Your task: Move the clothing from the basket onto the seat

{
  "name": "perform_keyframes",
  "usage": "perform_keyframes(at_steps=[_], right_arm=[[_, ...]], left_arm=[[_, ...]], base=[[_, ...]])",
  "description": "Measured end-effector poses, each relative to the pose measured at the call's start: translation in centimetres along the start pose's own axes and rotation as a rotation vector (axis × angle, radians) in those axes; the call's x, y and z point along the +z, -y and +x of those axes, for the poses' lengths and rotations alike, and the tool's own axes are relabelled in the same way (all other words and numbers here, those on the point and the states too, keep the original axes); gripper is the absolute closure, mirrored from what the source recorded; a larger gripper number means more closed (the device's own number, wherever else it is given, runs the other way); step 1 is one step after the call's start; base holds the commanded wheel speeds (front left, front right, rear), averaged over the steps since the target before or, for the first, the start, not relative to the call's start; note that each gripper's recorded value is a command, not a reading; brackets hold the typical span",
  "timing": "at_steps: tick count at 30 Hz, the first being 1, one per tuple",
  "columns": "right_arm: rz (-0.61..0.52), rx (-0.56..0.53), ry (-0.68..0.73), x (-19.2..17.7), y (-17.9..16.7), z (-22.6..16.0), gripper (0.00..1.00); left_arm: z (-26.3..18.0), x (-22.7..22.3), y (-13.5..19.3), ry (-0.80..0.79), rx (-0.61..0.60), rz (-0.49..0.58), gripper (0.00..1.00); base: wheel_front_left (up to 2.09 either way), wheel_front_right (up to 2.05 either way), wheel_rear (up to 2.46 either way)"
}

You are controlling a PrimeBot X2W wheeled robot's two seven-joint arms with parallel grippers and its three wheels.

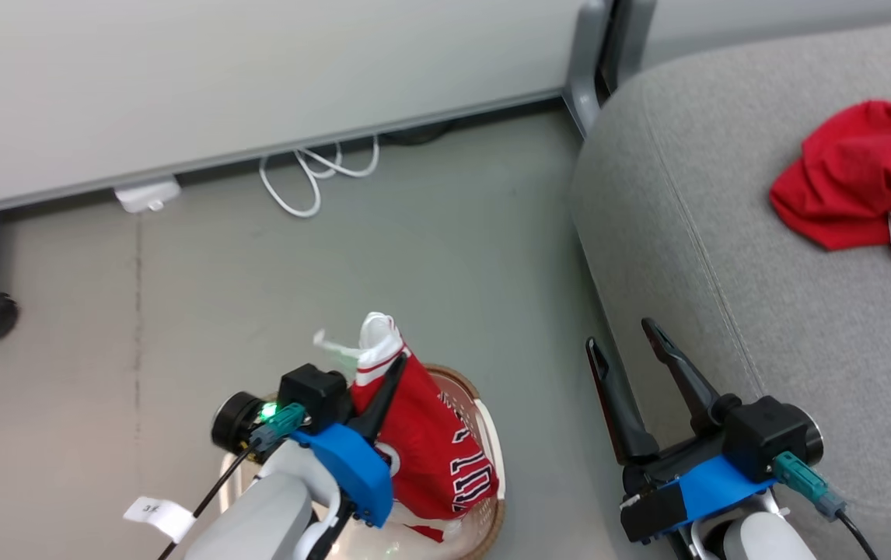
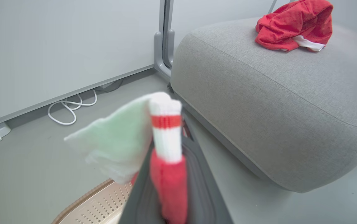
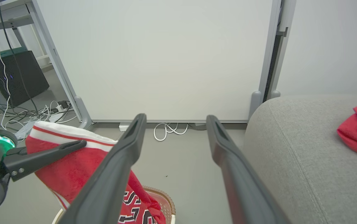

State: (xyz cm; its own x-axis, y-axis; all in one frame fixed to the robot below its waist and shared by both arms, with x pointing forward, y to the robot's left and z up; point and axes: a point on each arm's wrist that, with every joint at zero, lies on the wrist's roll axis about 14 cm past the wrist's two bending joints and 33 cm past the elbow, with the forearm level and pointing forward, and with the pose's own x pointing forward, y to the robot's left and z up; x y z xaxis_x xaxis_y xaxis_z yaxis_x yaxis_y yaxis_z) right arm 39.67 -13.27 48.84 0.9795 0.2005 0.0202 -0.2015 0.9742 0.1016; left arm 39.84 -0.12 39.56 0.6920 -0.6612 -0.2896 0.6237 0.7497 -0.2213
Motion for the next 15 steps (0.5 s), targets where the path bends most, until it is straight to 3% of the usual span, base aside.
perform_keyframes(at_steps=[15], right_arm=[[-0.006, 0.112, 0.022, 1.6, -4.1, -0.5, 0.00]], left_arm=[[-0.5, 11.6, 3.3, 0.228, -0.092, 0.141, 1.00]], base=[[0.00, 0.00, 0.00]])
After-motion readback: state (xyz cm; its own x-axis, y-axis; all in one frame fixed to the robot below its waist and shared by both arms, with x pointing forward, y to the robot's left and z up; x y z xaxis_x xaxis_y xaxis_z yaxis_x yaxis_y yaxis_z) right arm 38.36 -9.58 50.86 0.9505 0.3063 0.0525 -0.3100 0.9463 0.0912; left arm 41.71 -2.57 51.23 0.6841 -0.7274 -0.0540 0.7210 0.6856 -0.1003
